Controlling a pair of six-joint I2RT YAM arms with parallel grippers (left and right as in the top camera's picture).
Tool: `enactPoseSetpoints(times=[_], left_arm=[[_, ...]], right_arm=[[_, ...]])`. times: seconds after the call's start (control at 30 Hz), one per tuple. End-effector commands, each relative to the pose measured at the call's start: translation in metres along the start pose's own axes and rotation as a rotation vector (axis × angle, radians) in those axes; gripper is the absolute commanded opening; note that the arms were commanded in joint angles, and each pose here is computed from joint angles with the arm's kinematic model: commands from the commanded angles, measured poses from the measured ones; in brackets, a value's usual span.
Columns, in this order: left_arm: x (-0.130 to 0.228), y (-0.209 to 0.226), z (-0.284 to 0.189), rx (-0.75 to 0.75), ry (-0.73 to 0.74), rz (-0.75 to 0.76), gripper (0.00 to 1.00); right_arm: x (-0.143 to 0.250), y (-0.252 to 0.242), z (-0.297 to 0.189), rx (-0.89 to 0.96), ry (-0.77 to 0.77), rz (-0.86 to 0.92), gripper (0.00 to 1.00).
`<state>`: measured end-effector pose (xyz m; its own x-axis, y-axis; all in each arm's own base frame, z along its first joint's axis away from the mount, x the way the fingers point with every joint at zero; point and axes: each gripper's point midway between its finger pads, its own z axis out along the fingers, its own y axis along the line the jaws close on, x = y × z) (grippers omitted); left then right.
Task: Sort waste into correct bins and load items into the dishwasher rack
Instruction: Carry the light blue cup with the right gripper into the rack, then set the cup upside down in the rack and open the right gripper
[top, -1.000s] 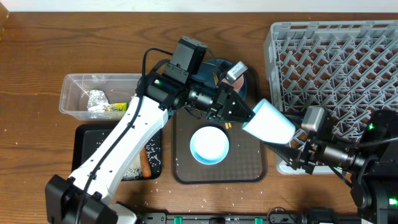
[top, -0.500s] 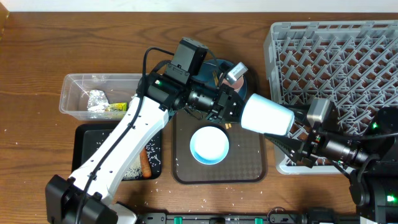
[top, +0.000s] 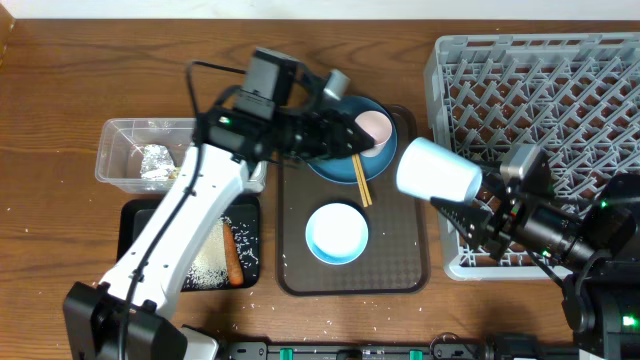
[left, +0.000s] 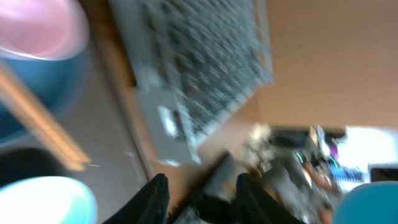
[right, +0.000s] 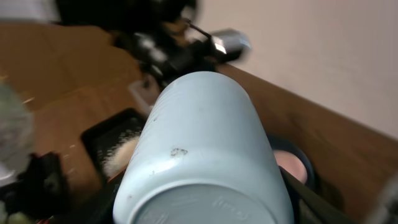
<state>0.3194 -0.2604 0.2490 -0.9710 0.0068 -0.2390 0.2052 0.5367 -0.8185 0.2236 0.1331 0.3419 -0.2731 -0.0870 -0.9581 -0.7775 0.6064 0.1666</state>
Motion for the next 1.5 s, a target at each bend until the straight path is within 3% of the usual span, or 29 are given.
enactPoseSetpoints(times=[0.0, 0.23, 0.37, 0.47, 0.9, 1.47], left_arm=[[-0.019, 0.034, -0.013, -0.151, -0.096, -0.033, 0.41], [-0.008, 0.076, -0.026, -0.353, -0.1, -0.131, 0.59], [-0.005, 0.085, -0.03, -0.403, -0.1, -0.147, 0.76], [-0.006, 0.085, -0.03, -0.403, -0.101, -0.147, 0.82], [-0.005, 0.085, -0.03, -0.403, -0.1, -0.147, 0.93], [-0.006, 0.085, -0.03, -0.403, -0.101, -0.147, 0.94]], right_arm=[[0.004, -0.031, -0.005, 0.196, 0.024, 0.101, 0.57], [0.038, -0.092, -0.019, 0.541, 0.128, 0.287, 0.56], [0.06, -0.117, -0.024, 0.669, 0.197, 0.372, 0.55], [0.075, -0.133, -0.023, 0.727, 0.252, 0.41, 0.55], [0.137, -0.179, -0.01, 0.841, 0.483, 0.502, 0.55], [0.186, -0.184, -0.001, 0.823, 0.662, 0.594, 0.54]])
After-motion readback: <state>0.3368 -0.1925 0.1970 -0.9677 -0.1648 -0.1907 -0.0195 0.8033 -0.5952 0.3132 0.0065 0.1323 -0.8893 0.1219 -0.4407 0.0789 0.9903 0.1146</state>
